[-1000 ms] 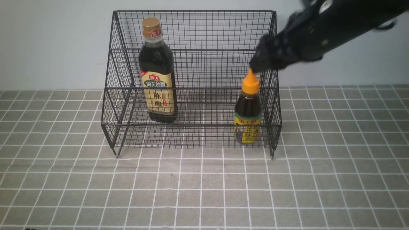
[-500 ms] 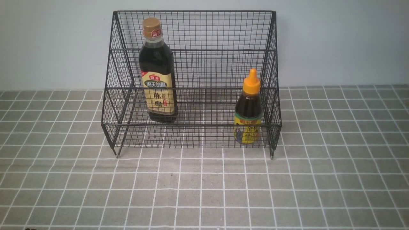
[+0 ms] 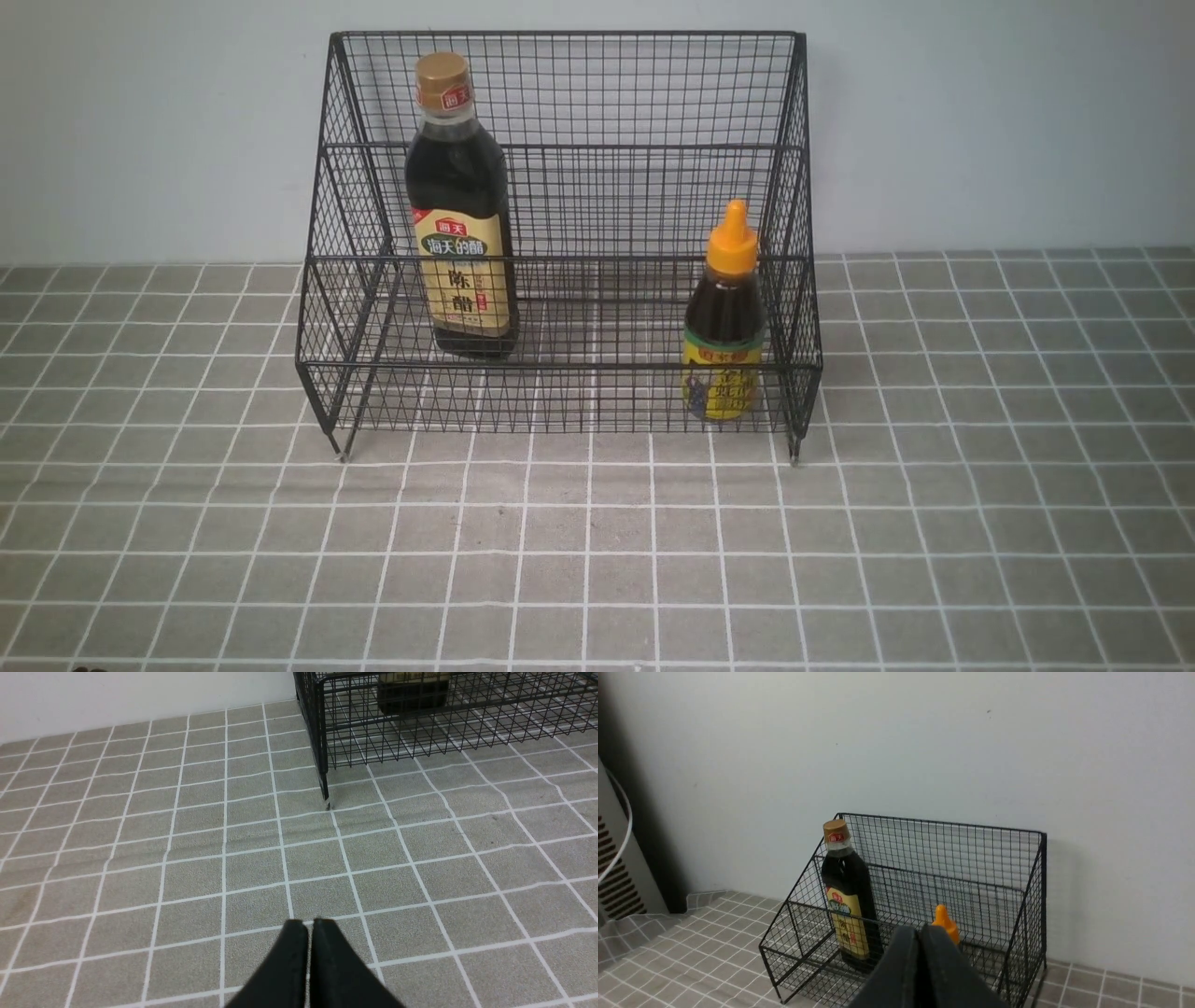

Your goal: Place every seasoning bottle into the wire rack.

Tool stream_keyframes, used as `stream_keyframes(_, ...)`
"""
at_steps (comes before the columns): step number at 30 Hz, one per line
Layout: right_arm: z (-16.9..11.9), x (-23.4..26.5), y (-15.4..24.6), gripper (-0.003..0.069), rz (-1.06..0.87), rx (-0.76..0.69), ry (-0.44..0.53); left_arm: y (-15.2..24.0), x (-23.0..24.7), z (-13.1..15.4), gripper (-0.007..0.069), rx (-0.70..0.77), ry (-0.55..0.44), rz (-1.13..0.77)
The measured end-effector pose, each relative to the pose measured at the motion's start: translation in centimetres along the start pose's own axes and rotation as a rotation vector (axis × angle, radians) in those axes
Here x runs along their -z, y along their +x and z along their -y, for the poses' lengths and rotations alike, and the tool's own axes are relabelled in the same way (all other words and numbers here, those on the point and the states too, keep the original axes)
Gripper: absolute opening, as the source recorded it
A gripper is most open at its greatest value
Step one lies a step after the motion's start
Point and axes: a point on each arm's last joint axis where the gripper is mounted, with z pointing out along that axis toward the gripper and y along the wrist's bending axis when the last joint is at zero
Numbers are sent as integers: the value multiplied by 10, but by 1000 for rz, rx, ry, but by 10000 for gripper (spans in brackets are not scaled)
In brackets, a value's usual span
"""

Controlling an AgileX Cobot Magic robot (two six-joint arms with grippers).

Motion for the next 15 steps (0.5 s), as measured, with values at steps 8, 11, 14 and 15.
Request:
stream_keyframes(8,13,1,49,-12,-66,197,56,0,0,0,-7,0,0,0)
stream_keyframes(11,19,-3,60,-12,-86,275,92,0,0,0,-7,0,0,0)
stream_keyframes(14,23,-6,67,-12,-80,328,118,0,0,0,-7,0,0,1)
stream_keyframes(15,25,-5,71,-12,-63,352,133,0,0,0,-7,0,0,1)
